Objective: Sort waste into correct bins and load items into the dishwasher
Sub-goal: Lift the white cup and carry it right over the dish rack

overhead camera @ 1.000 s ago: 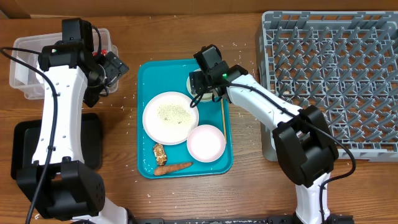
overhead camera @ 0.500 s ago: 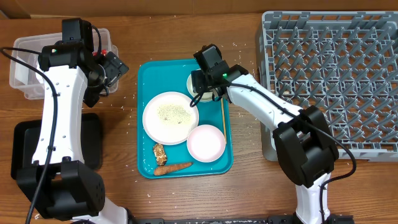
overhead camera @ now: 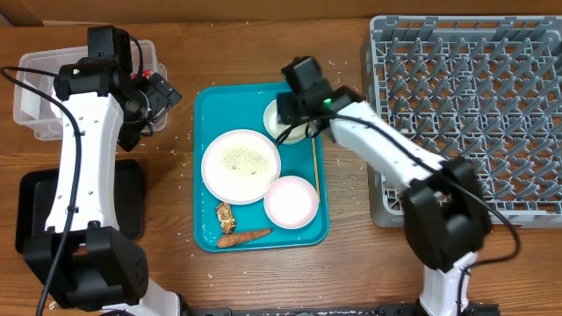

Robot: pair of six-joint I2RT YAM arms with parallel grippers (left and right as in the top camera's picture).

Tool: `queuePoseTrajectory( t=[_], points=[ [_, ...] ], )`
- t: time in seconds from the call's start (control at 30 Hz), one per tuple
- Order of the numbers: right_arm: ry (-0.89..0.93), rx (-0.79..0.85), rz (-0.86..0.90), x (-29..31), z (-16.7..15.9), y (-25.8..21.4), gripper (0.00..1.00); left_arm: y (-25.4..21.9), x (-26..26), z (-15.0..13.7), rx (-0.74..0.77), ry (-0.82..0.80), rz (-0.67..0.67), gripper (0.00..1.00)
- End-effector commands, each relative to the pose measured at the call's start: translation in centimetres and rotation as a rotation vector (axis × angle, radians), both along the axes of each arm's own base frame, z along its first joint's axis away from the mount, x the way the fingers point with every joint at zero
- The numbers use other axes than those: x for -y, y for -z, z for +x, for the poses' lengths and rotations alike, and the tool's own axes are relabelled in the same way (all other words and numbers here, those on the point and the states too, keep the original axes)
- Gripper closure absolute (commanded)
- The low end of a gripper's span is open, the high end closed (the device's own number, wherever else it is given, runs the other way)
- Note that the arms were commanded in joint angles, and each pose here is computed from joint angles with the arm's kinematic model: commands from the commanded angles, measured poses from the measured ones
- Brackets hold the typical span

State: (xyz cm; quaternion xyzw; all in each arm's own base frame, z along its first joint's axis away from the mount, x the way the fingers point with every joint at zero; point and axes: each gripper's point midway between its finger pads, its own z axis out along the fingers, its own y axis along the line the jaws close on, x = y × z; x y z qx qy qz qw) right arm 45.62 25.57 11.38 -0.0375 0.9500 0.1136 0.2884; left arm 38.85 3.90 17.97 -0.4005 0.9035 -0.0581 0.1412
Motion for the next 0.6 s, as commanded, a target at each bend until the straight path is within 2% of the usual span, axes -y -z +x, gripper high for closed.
queuePoseTrajectory(
  t=[0.0, 0.13, 0.27, 0.4, 0.57],
  points=[
    [0.074, 0.161, 0.087, 3.2, 1.5, -8.9, 0.43, -0.5, 0.2, -0.2, 0.012, -0.001, 0.006, 0.0],
    [0.166, 0.249, 0.118, 8.2, 2.4, -13.5, 0.43, -0.5, 0.2, -0.2, 0.012, -0.001, 0.006, 0.0],
    [0.313, 0.311, 0.12, 15.8, 3.4, -16.5, 0.42, -0.5, 0.2, -0.2, 0.012, -0.001, 0.006, 0.0],
    [0.502, 0.308, 0.086, 25.3, 3.8, -16.5, 0.43, -0.5, 0.2, -0.2, 0.012, -0.001, 0.006, 0.0],
    [0.719, 0.274, 0.044, 35.9, 2.5, -15.1, 0.43, -0.5, 0.2, -0.2, 0.012, -0.001, 0.006, 0.0]
  ],
)
